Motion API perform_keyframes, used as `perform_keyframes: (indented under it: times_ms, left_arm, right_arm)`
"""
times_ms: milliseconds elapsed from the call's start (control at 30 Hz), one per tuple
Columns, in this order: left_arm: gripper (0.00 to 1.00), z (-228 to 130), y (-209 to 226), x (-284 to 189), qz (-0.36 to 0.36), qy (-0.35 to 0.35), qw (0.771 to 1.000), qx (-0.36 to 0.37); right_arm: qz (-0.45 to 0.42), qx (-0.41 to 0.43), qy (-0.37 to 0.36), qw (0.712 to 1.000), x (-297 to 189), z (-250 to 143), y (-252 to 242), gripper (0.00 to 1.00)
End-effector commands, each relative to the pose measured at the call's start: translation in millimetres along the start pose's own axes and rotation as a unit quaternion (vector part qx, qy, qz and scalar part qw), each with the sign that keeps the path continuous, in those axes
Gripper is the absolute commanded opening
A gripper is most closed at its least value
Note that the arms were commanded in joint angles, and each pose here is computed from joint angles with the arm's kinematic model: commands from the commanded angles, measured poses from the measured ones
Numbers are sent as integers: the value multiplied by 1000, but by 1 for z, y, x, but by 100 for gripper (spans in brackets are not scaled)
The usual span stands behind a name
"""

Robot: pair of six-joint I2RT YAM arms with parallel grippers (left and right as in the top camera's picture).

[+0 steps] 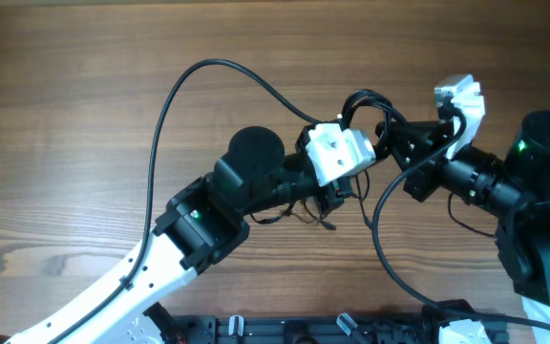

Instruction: Untangle cables

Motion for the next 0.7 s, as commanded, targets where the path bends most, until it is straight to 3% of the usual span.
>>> perform_keyframes:
  times_ms: [0,333,667]
  left_arm:
    - [4,39,-8,-27,6,-80,996,31]
    - [4,66,-9,-61,77,-131,988,41]
    - [4,73,11,-102,274,-147,950,-35]
  right_arm:
    - [-71,-13,9,997,-2,-3,-13,4]
    - [-89,-18,23,996,-1,-7,-16,4]
    - [-110,-3,48,993,5,-13,-25,4]
Point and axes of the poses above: each gripper's point midway between its finger pads, its own x axis out along the fingers, its own y axis along the line the jaws close on, z = x × y, the point moved 9 cm from there along -x, back along the fingers, and after that the axes turned 1 degree about -x, right-handed, at the moved point
